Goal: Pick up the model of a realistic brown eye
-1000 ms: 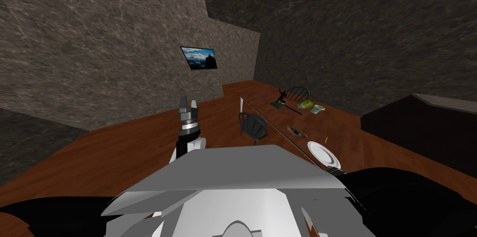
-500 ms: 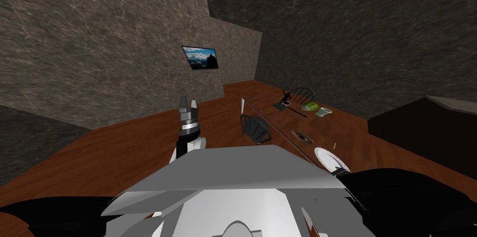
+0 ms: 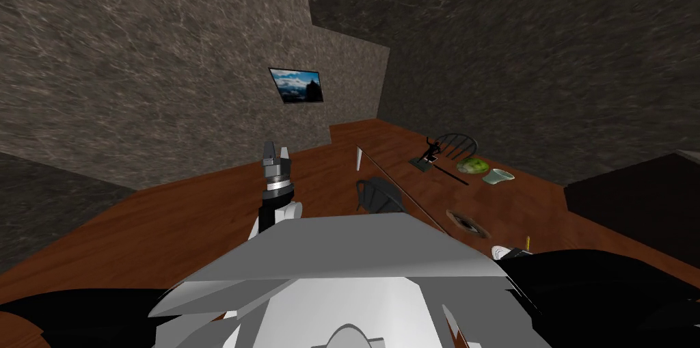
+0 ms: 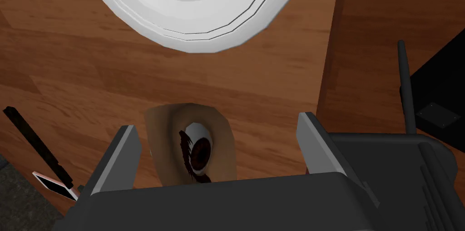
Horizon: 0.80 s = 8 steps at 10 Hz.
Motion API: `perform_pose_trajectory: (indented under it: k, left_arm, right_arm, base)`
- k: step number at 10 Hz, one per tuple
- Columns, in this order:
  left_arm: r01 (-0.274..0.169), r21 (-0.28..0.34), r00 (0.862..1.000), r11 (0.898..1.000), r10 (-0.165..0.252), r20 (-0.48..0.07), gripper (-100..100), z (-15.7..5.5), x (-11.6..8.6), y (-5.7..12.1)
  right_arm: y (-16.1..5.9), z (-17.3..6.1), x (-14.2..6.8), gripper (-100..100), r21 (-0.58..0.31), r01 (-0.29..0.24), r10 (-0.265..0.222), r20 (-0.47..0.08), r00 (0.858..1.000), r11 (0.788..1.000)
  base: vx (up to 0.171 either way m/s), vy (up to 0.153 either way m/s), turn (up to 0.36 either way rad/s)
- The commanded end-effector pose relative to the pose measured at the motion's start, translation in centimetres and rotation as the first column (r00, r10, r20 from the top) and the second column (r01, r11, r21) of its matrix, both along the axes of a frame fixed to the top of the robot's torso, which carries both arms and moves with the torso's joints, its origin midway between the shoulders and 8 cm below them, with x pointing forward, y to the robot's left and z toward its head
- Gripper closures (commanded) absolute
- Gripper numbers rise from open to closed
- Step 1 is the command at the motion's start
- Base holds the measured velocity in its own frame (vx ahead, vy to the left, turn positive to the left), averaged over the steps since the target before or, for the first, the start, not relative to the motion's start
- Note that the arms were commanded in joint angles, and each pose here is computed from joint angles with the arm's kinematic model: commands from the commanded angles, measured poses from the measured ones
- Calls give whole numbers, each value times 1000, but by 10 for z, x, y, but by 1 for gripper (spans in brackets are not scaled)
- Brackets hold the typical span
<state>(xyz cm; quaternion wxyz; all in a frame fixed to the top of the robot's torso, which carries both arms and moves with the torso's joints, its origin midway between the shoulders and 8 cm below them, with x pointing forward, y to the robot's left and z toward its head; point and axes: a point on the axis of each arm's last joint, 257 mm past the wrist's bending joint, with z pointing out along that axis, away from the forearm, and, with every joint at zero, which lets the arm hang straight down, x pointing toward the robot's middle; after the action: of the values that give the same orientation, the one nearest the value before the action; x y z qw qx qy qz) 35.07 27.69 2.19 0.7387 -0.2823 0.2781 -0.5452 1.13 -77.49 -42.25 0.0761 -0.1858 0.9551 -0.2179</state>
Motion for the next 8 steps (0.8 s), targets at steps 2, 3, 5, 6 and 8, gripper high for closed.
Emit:
perform_pose_trajectory:
  k: [2,3,5,6,8]
  left_arm:
    - [0,0,1000,1000,0,0,0,0,0,0]
    - [0,0,1000,1000,0,0,0,0,0,0]
    - [0,0,1000,1000,0,0,0,0,0,0]
    - [0,0,1000,1000,0,0,0,0,0,0]
    - [0,0,1000,1000,0,0,0,0,0,0]
  right_arm:
    - [-7,0,-1,-100,-32,-31,30,-31,999,999]
    - [-8,0,0,-100,-36,-38,37,-36,999,999]
    - [-7,0,0,0,-33,-34,33,-32,999,999]
    - [1,-13,-1,-100,-32,-24,23,-30,999,999]
    - [5,-20,-1,-100,-32,-19,18,-30,999,999]
  base:
    - [145,-4,52]
    - [194,-15,64]
    - [50,-3,9]
    - [1,-56,65]
    - [-13,-70,41]
